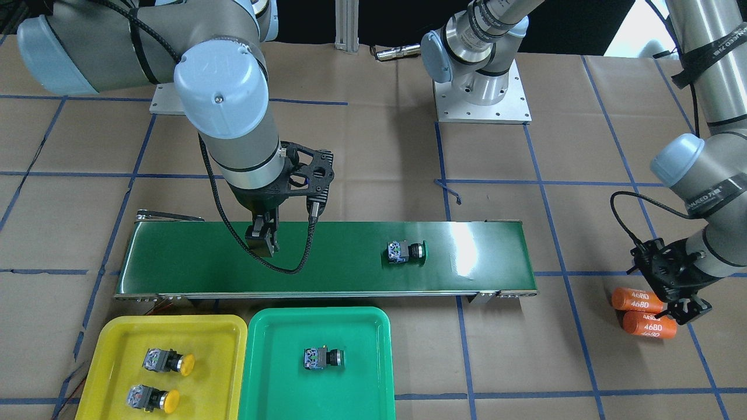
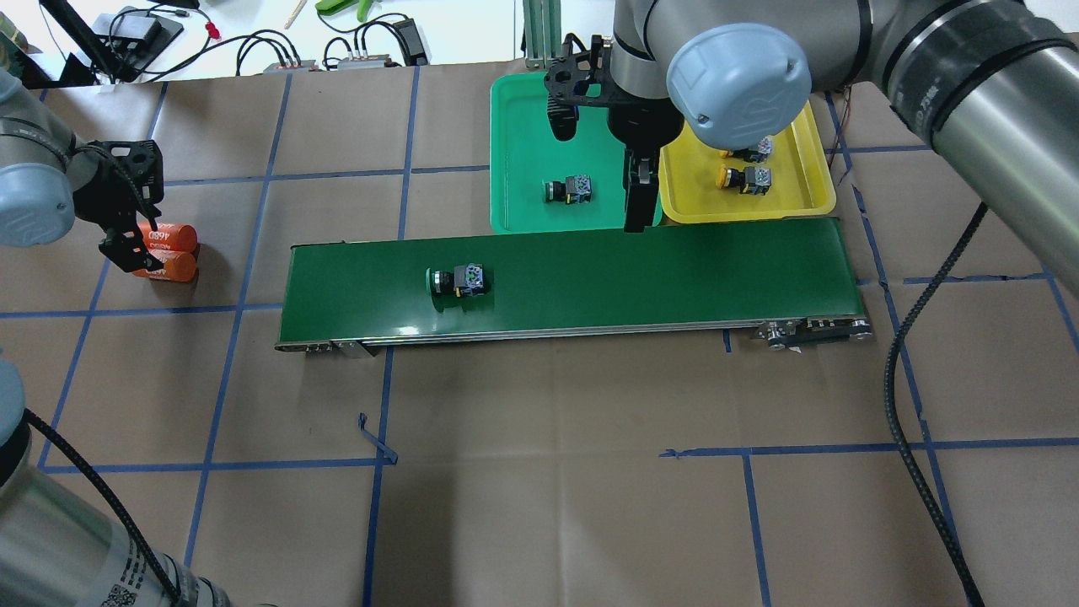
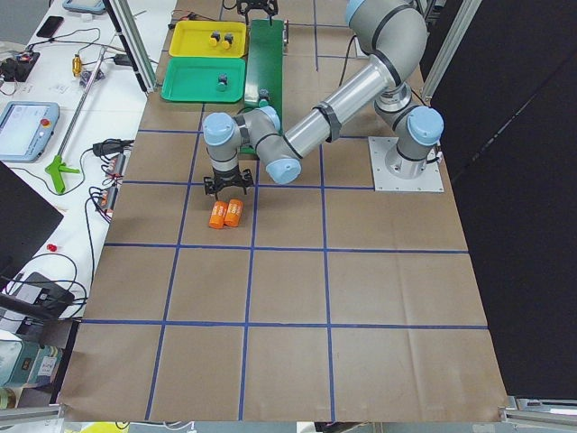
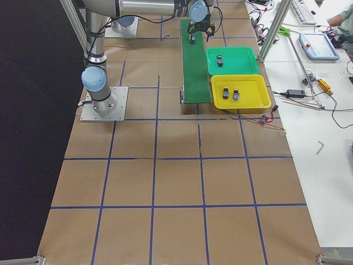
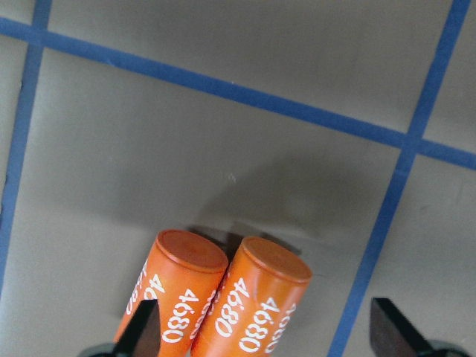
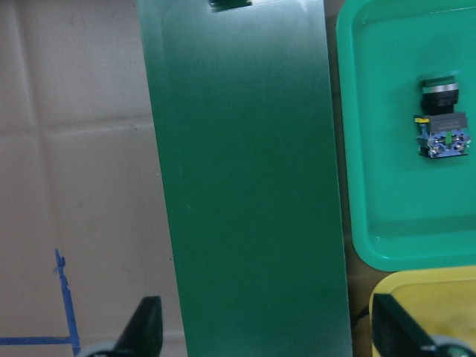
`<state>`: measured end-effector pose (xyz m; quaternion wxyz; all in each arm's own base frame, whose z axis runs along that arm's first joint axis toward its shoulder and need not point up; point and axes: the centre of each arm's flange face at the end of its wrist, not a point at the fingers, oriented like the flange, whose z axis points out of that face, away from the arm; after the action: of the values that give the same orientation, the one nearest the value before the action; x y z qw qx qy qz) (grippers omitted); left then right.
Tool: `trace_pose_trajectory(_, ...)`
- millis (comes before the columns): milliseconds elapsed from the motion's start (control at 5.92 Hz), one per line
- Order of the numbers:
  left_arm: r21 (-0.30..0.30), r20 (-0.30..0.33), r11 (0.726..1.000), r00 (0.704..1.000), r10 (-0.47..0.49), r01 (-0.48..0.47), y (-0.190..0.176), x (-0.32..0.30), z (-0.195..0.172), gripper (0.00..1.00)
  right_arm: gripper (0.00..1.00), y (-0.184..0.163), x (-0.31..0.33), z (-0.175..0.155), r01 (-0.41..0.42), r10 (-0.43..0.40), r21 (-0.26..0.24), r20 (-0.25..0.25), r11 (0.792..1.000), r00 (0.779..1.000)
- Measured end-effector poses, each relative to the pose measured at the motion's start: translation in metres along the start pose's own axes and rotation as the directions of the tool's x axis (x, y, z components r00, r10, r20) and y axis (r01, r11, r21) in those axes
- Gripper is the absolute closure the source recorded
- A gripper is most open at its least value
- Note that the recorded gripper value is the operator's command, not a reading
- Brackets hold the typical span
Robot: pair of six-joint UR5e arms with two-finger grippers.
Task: Sort buttons by color to trays
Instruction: 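Grasp green button on belt with right while left grasps orange cylinder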
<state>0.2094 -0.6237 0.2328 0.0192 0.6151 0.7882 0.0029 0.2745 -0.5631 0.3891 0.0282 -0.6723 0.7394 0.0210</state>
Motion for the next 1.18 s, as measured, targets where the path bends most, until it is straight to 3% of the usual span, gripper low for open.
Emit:
trace_pose_trajectory(338, 0.009, -0.033, 0.998, 0.997, 0.067, -0.067, 0.012, -0.004, 0.025, 0.02, 0.0, -0.029, -0.015, 0.028, -0.023, 0.023, 0.002, -0.001, 1.0, 1.0)
trace_pose_trajectory(844, 0.027, -0.07, 0.996, 0.994, 0.081, -0.079, 0.011, 0.004, 0.041, 0.02, 0.0, -0.062, -0.036, 0.093, 0.013, -0.006, 0.06, -0.121, 0.998, 0.993)
trace_pose_trajectory(1181, 0.035, -0.081, 0.996, 0.993, 0.08, -0.078, 0.01, 0.008, 0.049, 0.02, 0.0, -0.069, -0.048, 0.121, 0.066, -0.059, 0.055, -0.124, 0.996, 0.991)
